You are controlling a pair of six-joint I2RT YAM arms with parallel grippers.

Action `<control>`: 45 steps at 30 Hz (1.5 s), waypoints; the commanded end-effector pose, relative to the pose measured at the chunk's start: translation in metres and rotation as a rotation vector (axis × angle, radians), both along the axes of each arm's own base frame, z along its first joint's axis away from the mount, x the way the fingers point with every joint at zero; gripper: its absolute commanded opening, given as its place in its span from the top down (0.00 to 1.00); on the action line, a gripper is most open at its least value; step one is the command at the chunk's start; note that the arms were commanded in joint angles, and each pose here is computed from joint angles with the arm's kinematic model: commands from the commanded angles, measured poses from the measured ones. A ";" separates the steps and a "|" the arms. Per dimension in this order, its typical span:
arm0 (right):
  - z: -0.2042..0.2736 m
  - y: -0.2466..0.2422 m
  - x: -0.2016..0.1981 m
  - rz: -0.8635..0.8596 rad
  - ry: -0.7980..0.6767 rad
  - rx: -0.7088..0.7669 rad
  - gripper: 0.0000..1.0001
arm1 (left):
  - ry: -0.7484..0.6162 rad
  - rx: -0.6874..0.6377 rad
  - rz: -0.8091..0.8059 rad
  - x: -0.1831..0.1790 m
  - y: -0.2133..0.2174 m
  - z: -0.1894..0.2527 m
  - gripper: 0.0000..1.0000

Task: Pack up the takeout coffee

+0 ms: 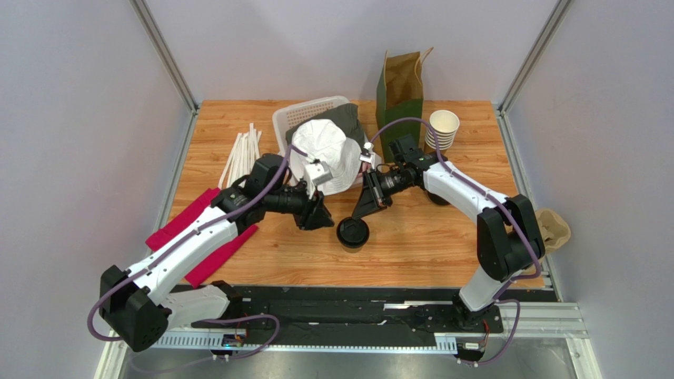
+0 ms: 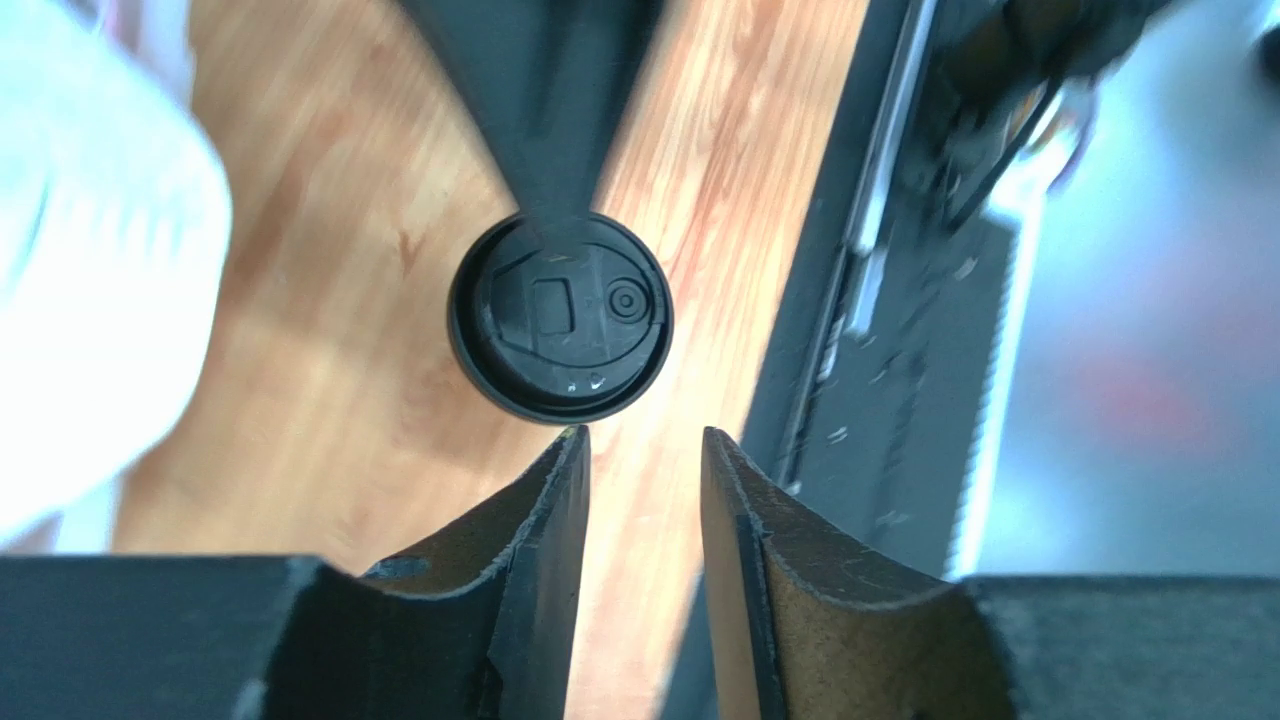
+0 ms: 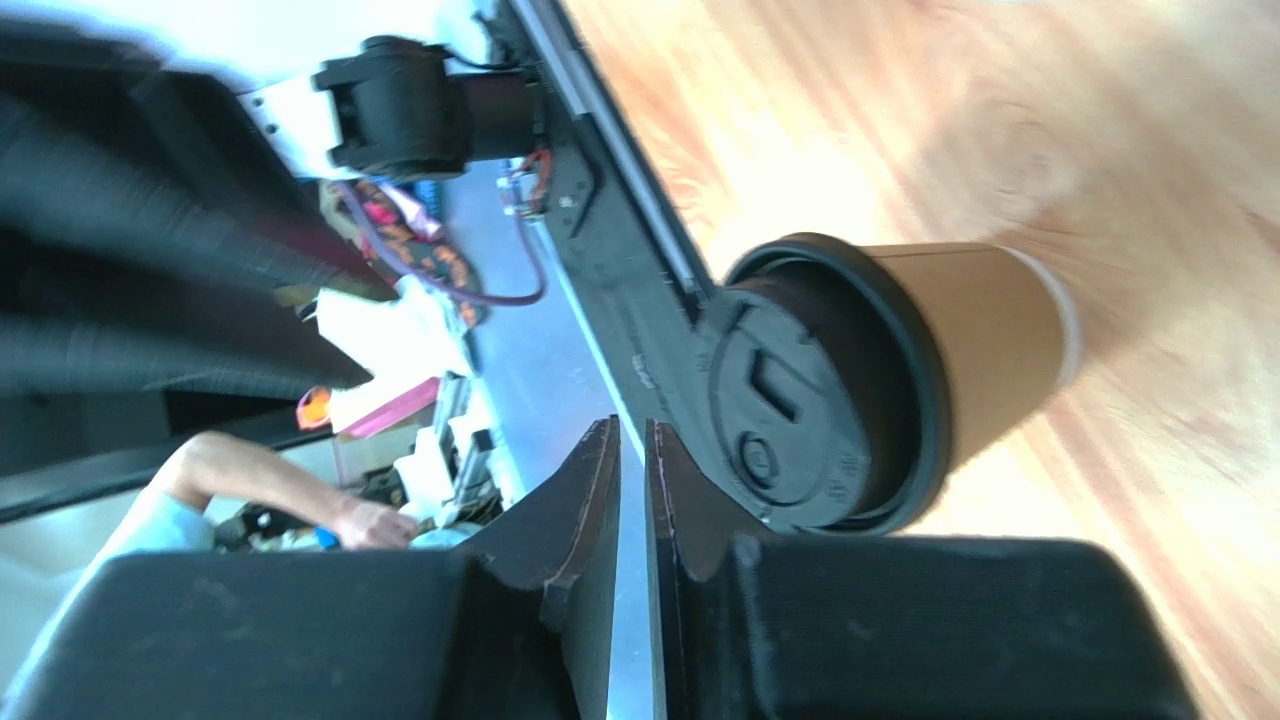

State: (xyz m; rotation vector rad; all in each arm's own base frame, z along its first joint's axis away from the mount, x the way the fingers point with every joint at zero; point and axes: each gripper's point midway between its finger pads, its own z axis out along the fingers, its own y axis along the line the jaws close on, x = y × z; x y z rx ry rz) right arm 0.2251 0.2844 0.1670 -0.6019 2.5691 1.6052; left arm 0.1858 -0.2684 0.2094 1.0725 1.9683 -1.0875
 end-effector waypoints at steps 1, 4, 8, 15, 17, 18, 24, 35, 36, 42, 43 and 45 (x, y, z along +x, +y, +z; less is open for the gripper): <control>-0.010 -0.001 0.012 -0.022 -0.044 -0.073 0.86 | -0.430 0.206 -0.230 -0.002 -0.004 -0.007 0.57; -0.014 -0.002 0.014 -0.024 -0.058 -0.095 0.86 | -0.538 0.267 -0.300 -0.002 -0.018 -0.012 0.55; -0.018 -0.002 0.012 -0.014 -0.062 -0.111 0.86 | -0.668 0.302 -0.353 0.005 -0.038 -0.014 0.54; -0.028 -0.006 0.007 -0.006 -0.055 -0.137 0.87 | -0.713 0.351 -0.445 -0.003 -0.059 -0.037 0.51; -0.029 -0.006 0.005 0.001 -0.056 -0.140 0.87 | -0.711 0.351 -0.446 -0.001 -0.062 -0.040 0.50; -0.030 -0.006 0.005 0.002 -0.056 -0.142 0.87 | -0.706 0.355 -0.454 -0.001 -0.063 -0.044 0.50; -0.035 -0.004 0.002 0.018 -0.055 -0.156 0.87 | -0.693 0.352 -0.505 -0.004 -0.069 -0.057 0.50; -0.050 -0.006 0.002 0.031 -0.048 -0.195 0.89 | -0.692 0.398 -0.538 -0.001 -0.068 -0.085 0.54; -0.052 -0.006 0.003 0.033 -0.054 -0.202 0.90 | -0.693 0.400 -0.537 -0.001 -0.068 -0.087 0.55; -0.065 -0.010 0.002 0.041 -0.054 -0.236 0.91 | -0.679 0.447 -0.565 -0.005 -0.059 -0.110 0.61; -0.067 -0.011 0.001 0.045 -0.054 -0.238 0.91 | -0.674 0.452 -0.569 -0.006 -0.058 -0.113 0.60; -0.070 -0.010 0.001 0.049 -0.051 -0.247 0.91 | -0.663 0.467 -0.571 -0.007 -0.054 -0.121 0.60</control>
